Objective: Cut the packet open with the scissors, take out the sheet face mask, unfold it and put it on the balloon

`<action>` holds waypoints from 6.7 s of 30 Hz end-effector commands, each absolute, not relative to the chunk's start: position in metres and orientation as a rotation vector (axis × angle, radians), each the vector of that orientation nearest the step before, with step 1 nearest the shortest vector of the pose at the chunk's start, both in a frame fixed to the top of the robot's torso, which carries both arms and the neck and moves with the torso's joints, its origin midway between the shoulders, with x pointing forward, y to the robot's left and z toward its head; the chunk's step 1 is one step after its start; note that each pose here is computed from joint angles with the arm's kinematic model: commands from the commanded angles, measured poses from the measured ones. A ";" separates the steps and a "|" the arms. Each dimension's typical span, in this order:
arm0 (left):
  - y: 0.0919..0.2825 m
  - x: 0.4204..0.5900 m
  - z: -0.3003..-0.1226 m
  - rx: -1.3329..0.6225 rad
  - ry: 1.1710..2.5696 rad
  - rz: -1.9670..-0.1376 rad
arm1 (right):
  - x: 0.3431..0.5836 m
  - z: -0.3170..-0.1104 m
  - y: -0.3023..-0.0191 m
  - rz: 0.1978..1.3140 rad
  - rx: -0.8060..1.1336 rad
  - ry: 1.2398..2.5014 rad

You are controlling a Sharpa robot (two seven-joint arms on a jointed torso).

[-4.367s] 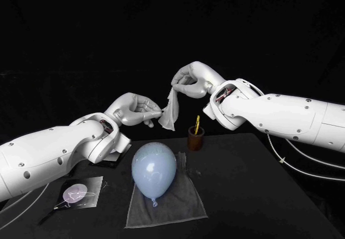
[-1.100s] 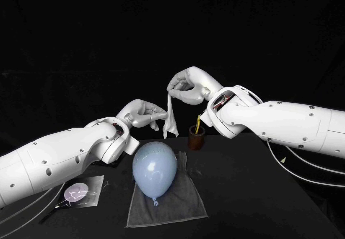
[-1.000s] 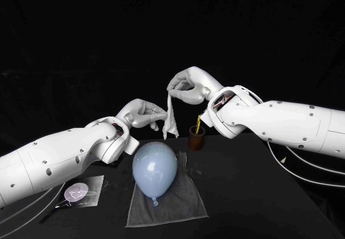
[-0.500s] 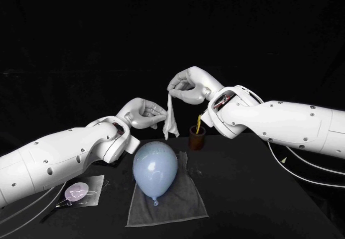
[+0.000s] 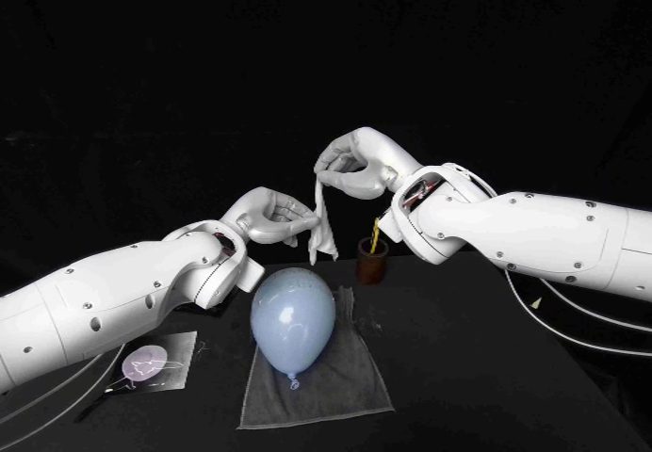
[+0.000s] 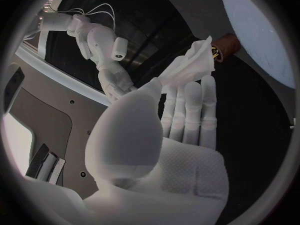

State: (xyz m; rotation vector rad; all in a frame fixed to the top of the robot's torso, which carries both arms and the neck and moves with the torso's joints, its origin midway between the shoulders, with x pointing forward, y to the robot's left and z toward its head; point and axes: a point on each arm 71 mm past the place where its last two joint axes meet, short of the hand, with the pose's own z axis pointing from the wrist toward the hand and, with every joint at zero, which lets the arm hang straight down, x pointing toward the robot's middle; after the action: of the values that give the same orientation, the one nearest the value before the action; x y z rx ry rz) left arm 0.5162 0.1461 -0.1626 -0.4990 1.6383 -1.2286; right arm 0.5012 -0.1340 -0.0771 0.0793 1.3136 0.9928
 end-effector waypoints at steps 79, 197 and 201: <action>0.144 0.514 -0.170 -0.440 1.650 -1.232 | 0.498 -0.076 -0.143 1.002 0.131 1.285; 0.129 0.505 -0.197 -0.403 1.728 -1.277 | 0.487 -0.089 -0.152 1.178 0.477 1.116; 0.132 0.505 -0.194 -0.433 1.686 -1.298 | 0.489 -0.089 -0.155 1.166 0.482 1.127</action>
State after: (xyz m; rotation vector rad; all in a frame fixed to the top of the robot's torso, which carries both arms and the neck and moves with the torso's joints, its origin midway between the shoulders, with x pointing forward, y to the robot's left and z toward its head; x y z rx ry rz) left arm 0.5050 0.1317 -0.1984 -0.4082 1.7478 -1.2591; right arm 0.4882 -0.1536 -0.0905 0.4772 1.1314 1.1715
